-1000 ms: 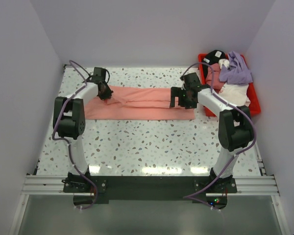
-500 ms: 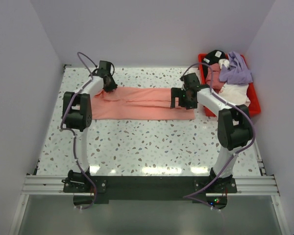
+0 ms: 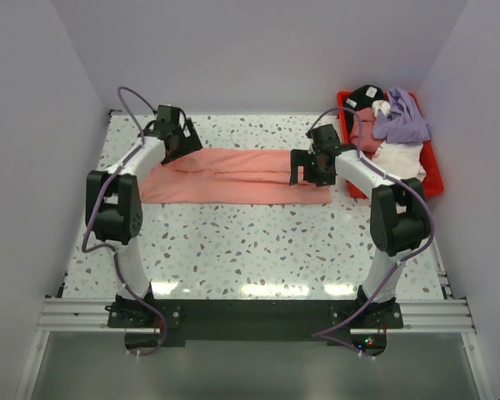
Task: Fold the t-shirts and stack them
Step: Fold the tshirt
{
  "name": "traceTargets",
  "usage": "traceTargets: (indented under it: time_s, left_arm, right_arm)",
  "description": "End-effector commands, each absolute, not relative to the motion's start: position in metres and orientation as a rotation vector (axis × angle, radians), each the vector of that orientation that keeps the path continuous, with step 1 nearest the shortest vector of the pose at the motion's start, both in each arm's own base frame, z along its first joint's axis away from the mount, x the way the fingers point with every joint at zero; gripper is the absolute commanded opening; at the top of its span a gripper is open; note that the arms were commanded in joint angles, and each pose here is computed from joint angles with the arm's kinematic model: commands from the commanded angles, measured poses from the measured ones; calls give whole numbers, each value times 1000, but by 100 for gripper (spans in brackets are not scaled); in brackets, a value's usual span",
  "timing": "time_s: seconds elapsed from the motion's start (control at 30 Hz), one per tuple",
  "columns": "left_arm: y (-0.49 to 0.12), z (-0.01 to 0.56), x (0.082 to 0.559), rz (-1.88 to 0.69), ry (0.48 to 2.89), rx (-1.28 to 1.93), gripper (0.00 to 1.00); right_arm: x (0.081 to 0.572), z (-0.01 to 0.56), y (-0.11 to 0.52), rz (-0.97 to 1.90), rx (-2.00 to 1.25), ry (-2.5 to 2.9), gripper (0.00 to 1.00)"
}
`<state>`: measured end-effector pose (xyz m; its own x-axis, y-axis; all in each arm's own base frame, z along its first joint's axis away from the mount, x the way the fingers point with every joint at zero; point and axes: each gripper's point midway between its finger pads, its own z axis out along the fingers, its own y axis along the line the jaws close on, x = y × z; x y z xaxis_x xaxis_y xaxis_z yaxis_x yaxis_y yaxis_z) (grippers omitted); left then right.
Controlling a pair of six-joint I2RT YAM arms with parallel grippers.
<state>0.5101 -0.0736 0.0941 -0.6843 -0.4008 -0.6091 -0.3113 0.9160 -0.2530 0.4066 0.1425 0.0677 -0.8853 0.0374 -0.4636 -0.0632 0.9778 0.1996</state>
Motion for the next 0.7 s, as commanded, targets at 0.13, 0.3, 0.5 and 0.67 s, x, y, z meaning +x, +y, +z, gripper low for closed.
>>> traceTargets:
  time_s: [0.13,0.3,0.5,0.67]
  left_arm:
    - [-74,91,477,-232,2322,-565,100]
    - [-74,72,487,-218,2345,-580,100]
    - [-71,64,518,-212,2300,-582,100]
    - [-69,90,570,-219,2193,-567,100]
  right_arm:
    - [408,88,144,315,-47,2587,99]
    - [407,88,143,311,-48,2587,99]
    - [408,87,142,299,-48,2591,99]
    - [408,86,142,295,-49,2594,99]
